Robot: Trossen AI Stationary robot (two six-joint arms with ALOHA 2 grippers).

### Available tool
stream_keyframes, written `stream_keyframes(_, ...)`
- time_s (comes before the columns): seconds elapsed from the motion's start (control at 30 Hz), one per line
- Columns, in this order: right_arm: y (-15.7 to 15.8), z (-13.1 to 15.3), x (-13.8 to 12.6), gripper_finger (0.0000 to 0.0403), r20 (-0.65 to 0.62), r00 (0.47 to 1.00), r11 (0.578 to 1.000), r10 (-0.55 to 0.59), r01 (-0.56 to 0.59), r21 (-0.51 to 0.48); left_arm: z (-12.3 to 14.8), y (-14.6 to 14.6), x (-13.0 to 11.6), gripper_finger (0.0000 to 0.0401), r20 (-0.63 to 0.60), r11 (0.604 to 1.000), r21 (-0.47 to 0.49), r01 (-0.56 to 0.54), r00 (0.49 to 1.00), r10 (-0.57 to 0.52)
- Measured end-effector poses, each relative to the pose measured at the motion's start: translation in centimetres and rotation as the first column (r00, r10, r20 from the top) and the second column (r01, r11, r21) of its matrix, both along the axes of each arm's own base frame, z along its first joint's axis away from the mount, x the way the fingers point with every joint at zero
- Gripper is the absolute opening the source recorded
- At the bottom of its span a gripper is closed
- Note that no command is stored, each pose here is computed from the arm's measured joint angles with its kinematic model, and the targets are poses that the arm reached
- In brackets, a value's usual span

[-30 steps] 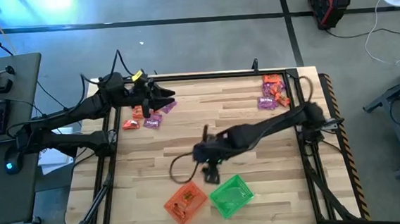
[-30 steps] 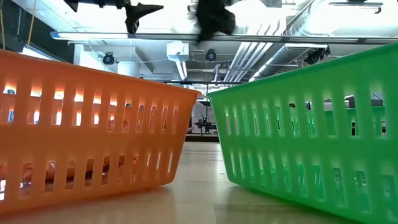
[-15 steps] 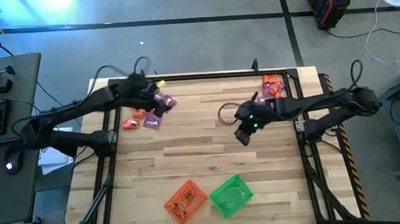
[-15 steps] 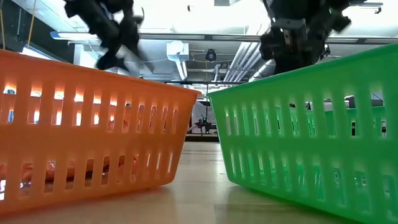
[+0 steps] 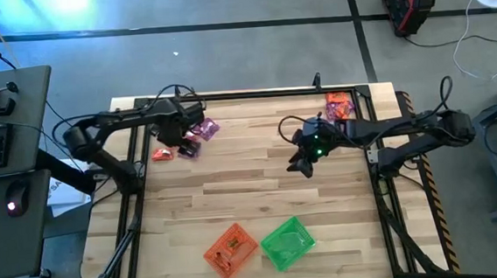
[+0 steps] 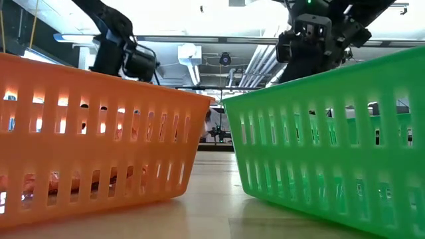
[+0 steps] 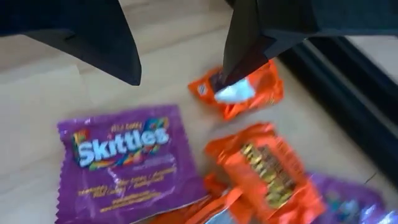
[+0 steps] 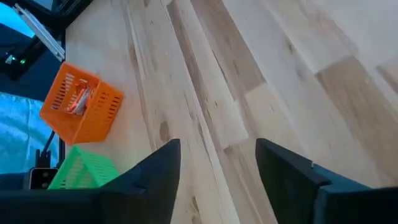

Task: Sort candy by brand, put in halloween buckets
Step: Put the orange candy into the orange basket

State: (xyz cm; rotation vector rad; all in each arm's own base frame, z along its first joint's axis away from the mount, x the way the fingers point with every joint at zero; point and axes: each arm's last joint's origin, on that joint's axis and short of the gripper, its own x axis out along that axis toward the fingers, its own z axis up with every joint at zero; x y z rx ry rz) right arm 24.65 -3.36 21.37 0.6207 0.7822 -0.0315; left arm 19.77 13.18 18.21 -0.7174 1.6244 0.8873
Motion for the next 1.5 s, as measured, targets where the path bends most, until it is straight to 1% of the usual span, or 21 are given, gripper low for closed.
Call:
stream_keyframes(0.1,-0.1,0.4,0.2,0.0212,0.019,1.000,1.000,-0.007,0.007,-0.016,-1.3,0.6,0.1,0.0230,-0.052,0.999,-0.044,0.011,0.999,-0.014)
stream_keyframes(0.17,-0.1,0.4,0.3,0.0213,0.022,0.999,1.000,-0.023,0.023,-0.006,-1.9,1.1,-0.1,0.0236,-0.076,0.998,-0.067,0.013,0.997,-0.019)
stream_keyframes(0.3,-0.2,0.5,0.3,0.0213,0.029,0.999,0.999,-0.037,0.038,-0.016,-2.0,1.5,-0.4,0.0246,-0.079,0.996,-0.083,0.044,0.996,-0.050)
stream_keyframes(0.4,-0.2,0.5,0.4,0.0213,0.032,0.998,0.998,-0.062,0.063,-0.031,-2.3,2.1,-1.2,0.0251,-0.092,0.996,-0.085,0.019,0.995,-0.027)
stream_keyframes(0.5,-0.3,0.6,0.4,0.0213,0.036,0.995,0.995,-0.091,0.092,-0.032,-3.1,2.1,-2.3,0.0253,-0.089,0.987,-0.160,-0.029,0.996,0.015)
stream_keyframes(0.57,-0.3,0.6,0.5,0.0213,0.046,0.995,0.995,-0.093,0.095,-0.035,-3.6,1.9,-3.0,0.0253,-0.099,0.981,-0.188,-0.039,0.995,0.020)
stream_keyframes(0.63,-0.4,0.7,0.5,0.0213,0.051,0.993,0.993,-0.105,0.107,-0.045,-4.2,1.9,-3.4,0.0253,-0.102,0.983,-0.181,-0.040,0.994,0.022)
stream_keyframes(0.7,-0.4,0.7,0.6,0.0213,0.060,0.992,0.992,-0.113,0.116,-0.047,-4.6,2.0,-3.5,0.0253,-0.095,0.987,-0.153,-0.038,0.995,0.024)
stream_keyframes(0.83,-0.5,1.0,0.8,0.0213,0.091,0.986,0.990,-0.139,0.142,-0.019,-4.9,2.0,-3.6,0.0253,-0.103,0.992,-0.123,-0.037,0.994,0.024)
stream_keyframes(0.9,-0.5,1.1,0.9,0.0213,0.102,0.985,0.990,-0.140,0.142,-0.019,-5.0,2.0,-3.7,0.0246,-0.108,0.992,-0.121,-0.024,0.994,0.011)
stream_keyframes(0.93,-0.5,1.1,0.9,0.0213,0.104,0.985,0.990,-0.140,0.143,-0.018,-5.0,1.9,-3.7,0.0238,-0.109,0.992,-0.126,-0.015,0.994,0.001)
stream_keyframes(1.0,-0.5,1.1,0.9,0.0213,0.103,0.985,0.990,-0.140,0.143,-0.019,-4.9,1.7,-3.7,0.0202,-0.126,0.991,-0.133,-0.001,0.992,-0.016)
stream_keyframes(1.07,-0.5,1.1,0.9,0.0213,0.103,0.985,0.990,-0.140,0.142,-0.019,-4.5,1.6,-3.6,0.0145,-0.140,0.991,-0.136,0.010,0.990,-0.029)
stream_keyframes(1.17,-0.5,1.1,0.9,0.0213,0.104,0.985,0.990,-0.140,0.142,-0.018,-3.5,1.3,-3.5,0.0039,-0.119,0.994,-0.107,0.017,0.992,-0.030)
stream_keyframes(1.2,-0.5,1.1,0.9,0.0213,0.103,0.985,0.990,-0.139,0.142,-0.019,-3.1,1.2,-3.6,0.0021,-0.104,0.995,-0.097,0.014,0.994,-0.024)
stream_keyframes(1.37,-0.5,1.1,0.9,0.0213,0.107,0.987,0.991,-0.123,0.127,-0.033,0.0,0.0,-4.6,0.0009,-0.043,0.995,-0.076,-0.058,0.998,0.055)
stream_keyframes(1.43,-0.6,1.1,0.9,0.0213,0.108,0.987,0.991,-0.121,0.126,-0.040,1.7,-0.8,-4.9,0.0003,0.019,0.994,-0.070,-0.080,0.996,0.082)
stream_keyframes(1.5,-0.9,1.1,0.8,0.0213,0.111,0.986,0.991,-0.121,0.127,-0.049,3.6,-2.1,-5.0,0.0003,0.109,0.993,-0.096,-0.076,0.990,0.086)
